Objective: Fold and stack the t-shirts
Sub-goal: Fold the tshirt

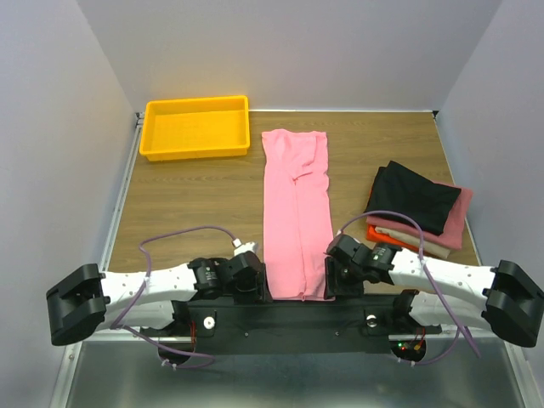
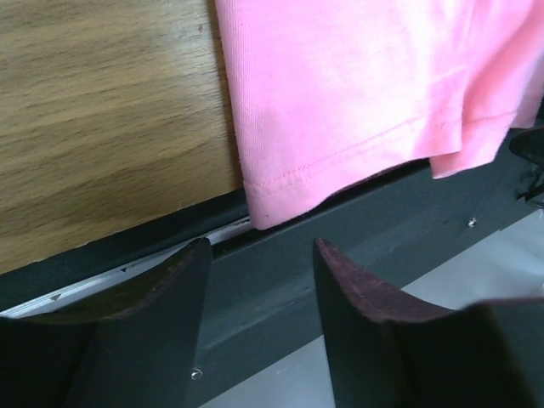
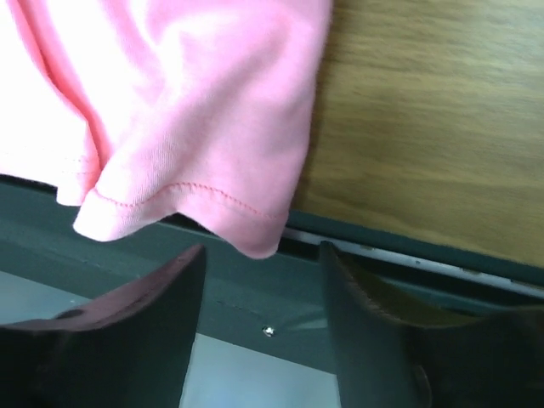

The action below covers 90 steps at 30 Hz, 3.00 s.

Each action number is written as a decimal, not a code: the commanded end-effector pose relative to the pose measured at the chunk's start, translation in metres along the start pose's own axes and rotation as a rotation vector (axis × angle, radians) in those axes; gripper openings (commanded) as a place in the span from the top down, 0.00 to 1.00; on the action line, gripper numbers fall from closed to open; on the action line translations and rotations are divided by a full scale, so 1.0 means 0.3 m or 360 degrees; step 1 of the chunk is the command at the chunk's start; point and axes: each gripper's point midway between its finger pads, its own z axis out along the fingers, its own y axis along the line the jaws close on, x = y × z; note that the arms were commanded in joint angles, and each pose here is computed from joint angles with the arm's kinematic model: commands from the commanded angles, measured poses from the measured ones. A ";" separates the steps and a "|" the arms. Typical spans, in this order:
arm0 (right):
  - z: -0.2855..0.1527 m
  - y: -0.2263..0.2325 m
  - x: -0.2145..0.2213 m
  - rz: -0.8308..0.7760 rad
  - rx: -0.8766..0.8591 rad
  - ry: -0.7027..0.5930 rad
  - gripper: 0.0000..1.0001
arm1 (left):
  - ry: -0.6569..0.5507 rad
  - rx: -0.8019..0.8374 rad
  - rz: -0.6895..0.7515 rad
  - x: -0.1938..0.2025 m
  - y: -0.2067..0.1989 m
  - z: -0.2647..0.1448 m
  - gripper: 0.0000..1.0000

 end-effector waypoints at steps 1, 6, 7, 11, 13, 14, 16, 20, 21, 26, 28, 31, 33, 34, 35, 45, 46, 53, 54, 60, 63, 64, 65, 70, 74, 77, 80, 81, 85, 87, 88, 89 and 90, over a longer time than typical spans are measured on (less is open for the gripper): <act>0.025 0.046 -0.011 0.0011 -0.0089 0.0001 0.44 | -0.0022 0.0038 0.0024 -0.013 -0.029 0.009 0.43; 0.043 0.044 -0.001 0.0021 -0.0093 0.0025 0.57 | 0.0000 0.0088 0.0064 -0.012 -0.062 0.028 0.54; 0.044 0.044 0.000 0.0023 -0.0100 0.0027 0.58 | 0.0003 0.0081 0.0069 -0.013 -0.063 0.031 0.57; 0.052 0.027 0.009 0.0037 -0.0082 0.0030 0.72 | 0.0017 0.0036 0.0075 -0.006 -0.042 0.058 0.67; 0.058 0.018 0.009 0.0039 -0.0067 0.0025 0.81 | 0.0036 0.0032 0.0082 -0.002 -0.045 0.070 0.78; 0.059 0.015 0.012 0.0041 -0.0065 0.0031 0.96 | 0.0048 0.0032 0.0096 0.001 -0.048 0.077 0.91; 0.058 0.015 0.020 0.0039 -0.0077 0.0045 1.00 | 0.0047 0.0037 0.0097 -0.003 -0.057 0.078 1.00; 0.047 0.021 0.040 0.0038 -0.0135 0.0068 1.00 | 0.0036 0.0054 0.0117 -0.008 -0.063 0.072 1.00; 0.043 0.023 0.036 0.0041 -0.0146 0.0057 1.00 | 0.0023 0.0075 0.0120 -0.012 -0.073 0.062 1.00; 0.012 0.055 0.005 0.0011 -0.0221 -0.0028 1.00 | -0.0051 0.0202 0.0135 -0.039 -0.126 0.024 1.00; -0.004 0.074 -0.015 -0.0004 -0.0241 -0.0068 1.00 | -0.0103 0.0226 0.0147 -0.061 -0.143 0.006 1.00; -0.014 0.088 -0.055 -0.0006 -0.0223 -0.0144 1.00 | -0.0174 0.0244 0.0155 -0.091 -0.159 -0.010 1.00; -0.024 0.096 -0.100 -0.0010 -0.0202 -0.0238 1.00 | -0.0265 0.0248 0.0162 -0.131 -0.175 -0.022 1.00; -0.030 0.100 -0.120 -0.0012 -0.0191 -0.0281 1.00 | -0.0294 0.0247 0.0168 -0.144 -0.181 -0.025 1.00; -0.054 0.114 -0.179 -0.0013 -0.0170 -0.0406 1.00 | -0.0340 0.0264 0.0168 -0.169 -0.203 -0.036 1.00; -0.176 0.131 -0.490 0.0089 0.0099 -0.1054 1.00 | -0.0881 0.0068 0.0028 -0.540 -0.223 -0.095 1.00; -0.180 0.137 -0.510 0.0077 0.0122 -0.1086 1.00 | -0.0913 0.0065 0.0012 -0.565 -0.219 -0.104 1.00; -0.220 0.192 -0.692 0.0041 0.0309 -0.1326 1.00 | -0.1072 0.0095 0.0056 -0.745 -0.235 -0.139 1.00; -0.223 0.191 -0.714 0.0044 0.0331 -0.1353 1.00 | -0.1067 0.0074 0.0070 -0.757 -0.232 -0.121 1.00; -0.234 0.209 -0.855 0.0052 0.0406 -0.1450 1.00 | -0.1146 0.0025 0.0083 -0.893 -0.248 -0.116 1.00; -0.220 0.179 -0.922 0.0085 0.0434 -0.1436 1.00 | -0.1158 0.0012 0.0070 -0.948 -0.238 -0.095 1.00; -0.217 0.174 -0.937 0.0090 0.0434 -0.1435 1.00 | -0.1168 0.0021 0.0065 -0.970 -0.246 -0.098 1.00; -0.217 0.174 -0.954 0.0086 0.0426 -0.1434 1.00 | -0.1168 0.0023 0.0065 -0.982 -0.247 -0.095 1.00; -0.206 0.169 -1.047 0.0049 0.0403 -0.1451 0.99 | -0.1146 -0.0008 0.0063 -1.068 -0.231 -0.050 1.00; -0.177 0.170 -1.113 0.0033 0.0368 -0.1433 1.00 | -0.1130 -0.0055 0.0041 -1.119 -0.201 -0.015 1.00; -0.150 0.153 -1.153 0.0044 0.0374 -0.1421 1.00 | -0.1107 -0.0064 0.0023 -1.155 -0.181 0.008 1.00; -0.118 0.128 -1.183 0.0056 0.0400 -0.1402 1.00 | -0.1100 -0.0066 0.0037 -1.186 -0.188 0.029 1.00; -0.119 0.132 -1.199 0.0056 0.0396 -0.1409 1.00 | -0.1096 -0.0070 0.0036 -1.195 -0.182 0.035 1.00; -0.087 0.109 -1.244 0.0074 0.0395 -0.1390 1.00 | -0.1054 -0.0085 0.0016 -1.219 -0.160 0.085 1.00; -0.052 0.099 -1.254 0.0080 0.0413 -0.1368 1.00 | -0.1048 -0.0110 0.0002 -1.227 -0.140 0.105 1.00; -0.042 0.089 -1.259 0.0089 0.0425 -0.1364 0.99 | -0.1049 -0.0094 0.0008 -1.239 -0.150 0.105 1.00; -0.032 0.086 -1.260 0.0100 0.0430 -0.1360 0.95 | -0.1041 -0.0098 0.0012 -1.244 -0.147 0.110 1.00; -0.022 0.080 -1.261 0.0108 0.0440 -0.1354 0.84 | -0.1038 -0.0094 0.0012 -1.249 -0.151 0.111 0.96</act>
